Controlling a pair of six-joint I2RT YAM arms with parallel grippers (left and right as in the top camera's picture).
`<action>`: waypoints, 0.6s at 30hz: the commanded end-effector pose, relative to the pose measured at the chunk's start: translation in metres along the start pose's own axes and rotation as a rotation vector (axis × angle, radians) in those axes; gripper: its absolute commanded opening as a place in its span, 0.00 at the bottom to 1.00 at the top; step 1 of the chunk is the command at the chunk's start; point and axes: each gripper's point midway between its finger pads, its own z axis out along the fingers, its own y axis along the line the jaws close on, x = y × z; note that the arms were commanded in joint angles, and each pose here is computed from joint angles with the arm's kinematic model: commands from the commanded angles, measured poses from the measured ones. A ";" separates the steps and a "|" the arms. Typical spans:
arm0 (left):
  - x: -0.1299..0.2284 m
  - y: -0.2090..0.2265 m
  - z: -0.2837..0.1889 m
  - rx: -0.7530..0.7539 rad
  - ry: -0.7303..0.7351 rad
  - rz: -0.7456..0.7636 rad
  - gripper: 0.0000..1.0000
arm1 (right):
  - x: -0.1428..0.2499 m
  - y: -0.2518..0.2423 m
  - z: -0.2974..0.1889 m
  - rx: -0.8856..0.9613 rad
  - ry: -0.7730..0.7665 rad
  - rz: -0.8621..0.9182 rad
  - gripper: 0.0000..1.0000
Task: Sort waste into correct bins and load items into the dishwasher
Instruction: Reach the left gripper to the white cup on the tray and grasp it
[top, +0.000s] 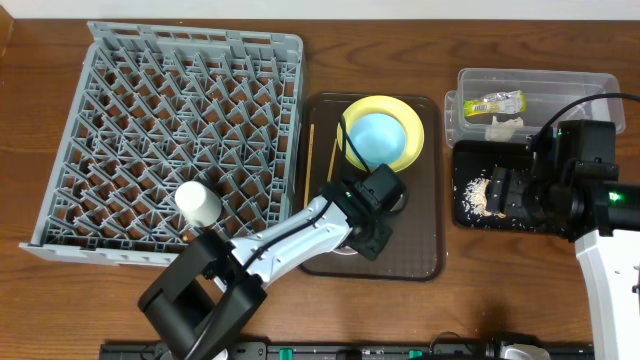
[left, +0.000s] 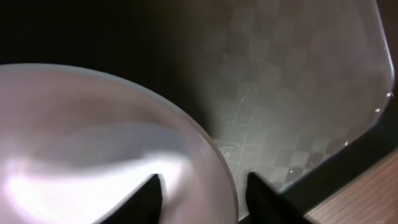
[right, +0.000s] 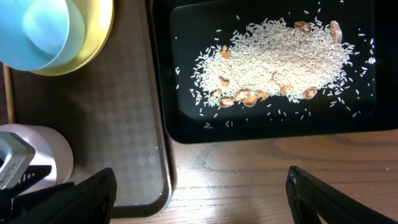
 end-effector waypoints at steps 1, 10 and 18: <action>-0.005 -0.002 -0.003 0.007 -0.017 0.014 0.26 | 0.000 -0.001 -0.002 -0.002 -0.003 0.010 0.85; -0.010 -0.010 -0.021 0.035 -0.048 0.004 0.06 | 0.000 -0.001 -0.002 -0.001 -0.001 0.010 0.85; -0.043 -0.011 -0.116 0.081 -0.298 -0.020 0.06 | 0.000 -0.001 -0.002 -0.001 -0.001 0.010 0.84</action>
